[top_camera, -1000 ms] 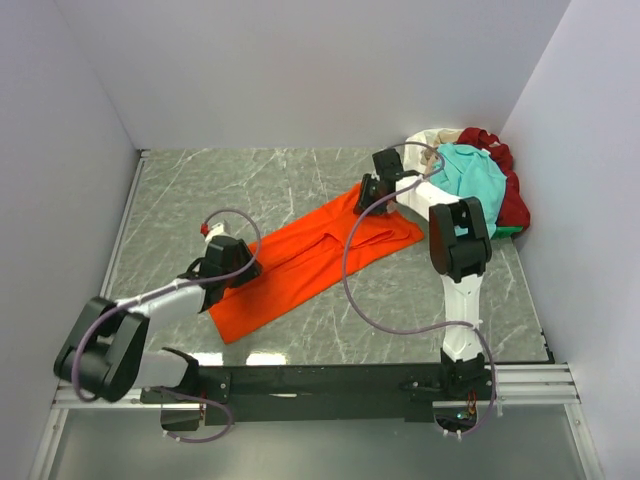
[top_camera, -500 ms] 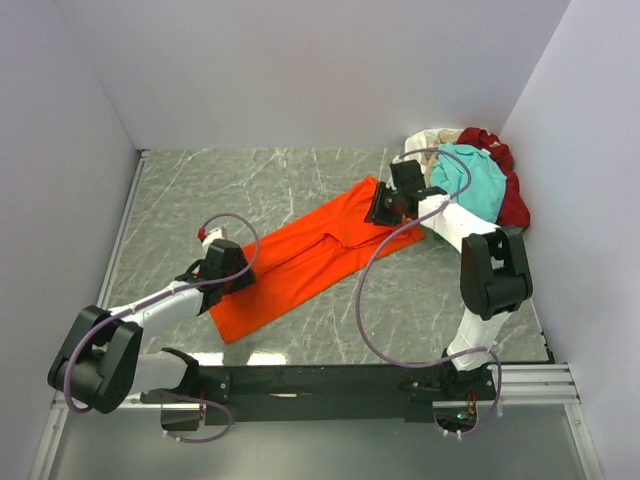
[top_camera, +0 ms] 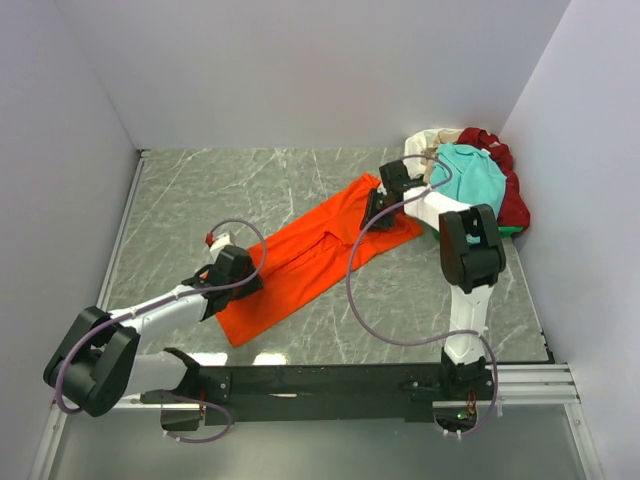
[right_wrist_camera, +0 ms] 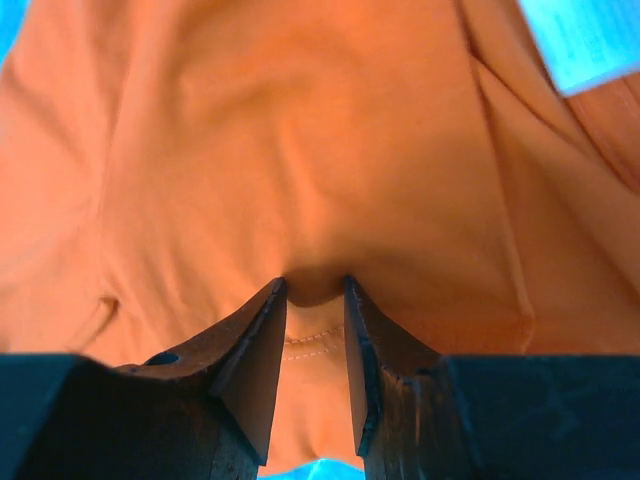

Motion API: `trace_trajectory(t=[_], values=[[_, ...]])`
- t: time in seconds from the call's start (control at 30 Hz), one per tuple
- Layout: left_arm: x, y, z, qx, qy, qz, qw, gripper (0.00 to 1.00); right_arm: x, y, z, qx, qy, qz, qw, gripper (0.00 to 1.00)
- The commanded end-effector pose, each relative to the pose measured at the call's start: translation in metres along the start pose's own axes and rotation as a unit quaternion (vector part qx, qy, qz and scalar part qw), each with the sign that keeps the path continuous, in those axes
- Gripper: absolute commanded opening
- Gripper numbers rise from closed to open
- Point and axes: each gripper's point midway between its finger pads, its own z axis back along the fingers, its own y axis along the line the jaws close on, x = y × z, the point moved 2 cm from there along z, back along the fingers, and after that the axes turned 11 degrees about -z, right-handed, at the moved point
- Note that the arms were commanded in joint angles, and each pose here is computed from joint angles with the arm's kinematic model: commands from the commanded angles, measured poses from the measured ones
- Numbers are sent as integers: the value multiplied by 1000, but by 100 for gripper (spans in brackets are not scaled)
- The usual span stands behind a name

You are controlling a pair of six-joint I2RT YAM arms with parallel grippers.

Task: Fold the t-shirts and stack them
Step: Fold the tshirt

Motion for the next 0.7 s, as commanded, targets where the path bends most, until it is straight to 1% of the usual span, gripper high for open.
trace_trajectory(t=[0.0,0.07,0.1,0.17,0.2,0.33,0.47,0.5,0.57,0.63,0.67], values=[[-34,0,7,3,44,14,999,53,15,-8,-13,-42,4,10,999,37],[-44,-5,10,-6,51,19,999,53,21,-11,-16,-61,5,13,998,37],[-57,-8,14,-11,60,21,998,53,31,-8,-21,-62,1,13,998,37],[-64,-14,20,-22,57,27,998,53,36,-7,-25,-71,8,18,997,37],[-75,-20,25,-30,65,28,997,53,45,-4,-31,-69,5,20,997,37],[-96,-32,42,-41,74,26,996,53,63,1,-44,-68,9,19,997,37],[-115,-56,63,-97,83,37,991,53,80,8,-52,-58,10,19,998,37],[-121,-71,71,-129,87,42,987,53,87,14,-55,-48,6,24,999,37],[-125,-84,79,-150,87,42,984,53,92,17,-55,-41,5,29,999,37],[-132,-92,88,-154,83,26,984,53,99,24,-50,-28,-6,37,999,37],[-133,-103,96,-162,84,14,983,53,101,27,-49,-21,-13,40,999,37]])
